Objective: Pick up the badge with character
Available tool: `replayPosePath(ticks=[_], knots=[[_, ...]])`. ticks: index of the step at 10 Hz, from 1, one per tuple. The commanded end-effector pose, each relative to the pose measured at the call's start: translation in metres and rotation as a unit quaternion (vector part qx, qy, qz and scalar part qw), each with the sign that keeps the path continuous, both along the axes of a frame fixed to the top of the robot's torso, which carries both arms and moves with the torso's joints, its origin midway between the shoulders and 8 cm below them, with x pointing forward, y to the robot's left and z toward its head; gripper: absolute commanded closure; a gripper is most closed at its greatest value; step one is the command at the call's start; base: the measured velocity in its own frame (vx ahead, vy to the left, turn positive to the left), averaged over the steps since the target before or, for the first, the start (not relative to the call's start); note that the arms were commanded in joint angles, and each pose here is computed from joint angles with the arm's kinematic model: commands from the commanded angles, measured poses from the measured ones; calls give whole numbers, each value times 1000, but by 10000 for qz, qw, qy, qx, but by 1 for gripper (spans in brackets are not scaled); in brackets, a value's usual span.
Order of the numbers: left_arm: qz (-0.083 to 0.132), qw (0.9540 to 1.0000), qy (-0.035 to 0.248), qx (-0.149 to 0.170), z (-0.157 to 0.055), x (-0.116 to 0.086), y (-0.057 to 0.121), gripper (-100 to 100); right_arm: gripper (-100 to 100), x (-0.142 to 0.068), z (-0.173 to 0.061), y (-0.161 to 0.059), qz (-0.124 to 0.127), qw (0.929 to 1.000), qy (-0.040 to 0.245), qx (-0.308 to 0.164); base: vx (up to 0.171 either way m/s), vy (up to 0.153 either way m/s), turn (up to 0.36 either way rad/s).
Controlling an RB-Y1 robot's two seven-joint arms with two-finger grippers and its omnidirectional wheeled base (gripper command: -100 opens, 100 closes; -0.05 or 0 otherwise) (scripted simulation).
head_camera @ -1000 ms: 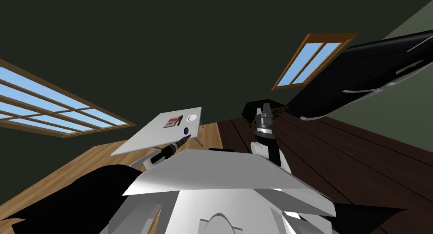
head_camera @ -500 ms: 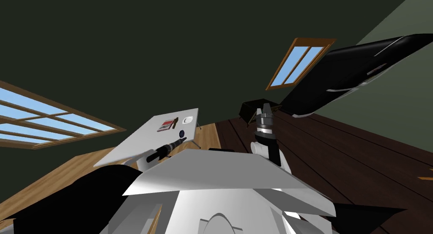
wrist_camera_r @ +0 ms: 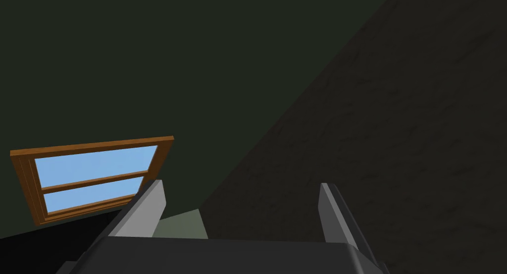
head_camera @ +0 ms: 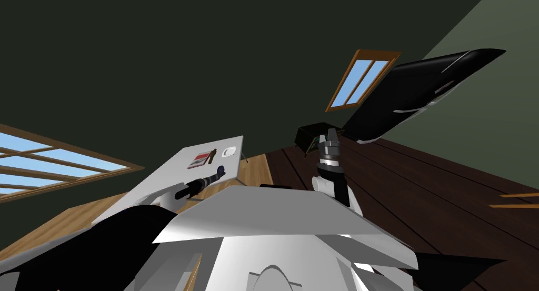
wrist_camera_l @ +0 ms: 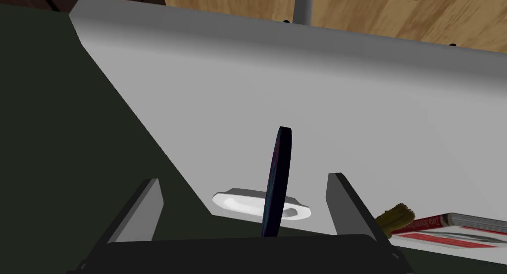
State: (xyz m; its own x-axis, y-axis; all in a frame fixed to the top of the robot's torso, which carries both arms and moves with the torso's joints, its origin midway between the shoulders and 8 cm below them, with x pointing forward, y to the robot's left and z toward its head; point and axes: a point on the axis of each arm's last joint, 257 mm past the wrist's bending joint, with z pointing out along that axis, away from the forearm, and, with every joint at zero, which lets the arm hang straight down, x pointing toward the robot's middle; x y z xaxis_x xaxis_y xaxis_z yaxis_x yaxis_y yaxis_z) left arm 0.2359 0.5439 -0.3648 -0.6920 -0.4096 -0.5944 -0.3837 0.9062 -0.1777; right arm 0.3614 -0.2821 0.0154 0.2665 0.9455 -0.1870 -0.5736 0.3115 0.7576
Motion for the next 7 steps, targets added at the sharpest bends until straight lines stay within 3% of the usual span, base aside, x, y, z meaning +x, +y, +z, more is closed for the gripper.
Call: replayPosePath(ticks=[1,5,6,7], knots=[[-21,9993,172,319,0,-5,21,-100,0,0,0,0,0,10000,0,0,41,-31,-84],[-75,9954,448,846,10,-11,55,-100,0,0,0,0,0,10000,0,0,26,-22,-66],[-66,9962,405,765,8,-10,51,-100,0,0,0,0,0,10000,0,0,11,-6,-14],[-65,9961,412,780,8,-10,52,0,0,0,0,0,0,10000,0,0,0,0,0]])
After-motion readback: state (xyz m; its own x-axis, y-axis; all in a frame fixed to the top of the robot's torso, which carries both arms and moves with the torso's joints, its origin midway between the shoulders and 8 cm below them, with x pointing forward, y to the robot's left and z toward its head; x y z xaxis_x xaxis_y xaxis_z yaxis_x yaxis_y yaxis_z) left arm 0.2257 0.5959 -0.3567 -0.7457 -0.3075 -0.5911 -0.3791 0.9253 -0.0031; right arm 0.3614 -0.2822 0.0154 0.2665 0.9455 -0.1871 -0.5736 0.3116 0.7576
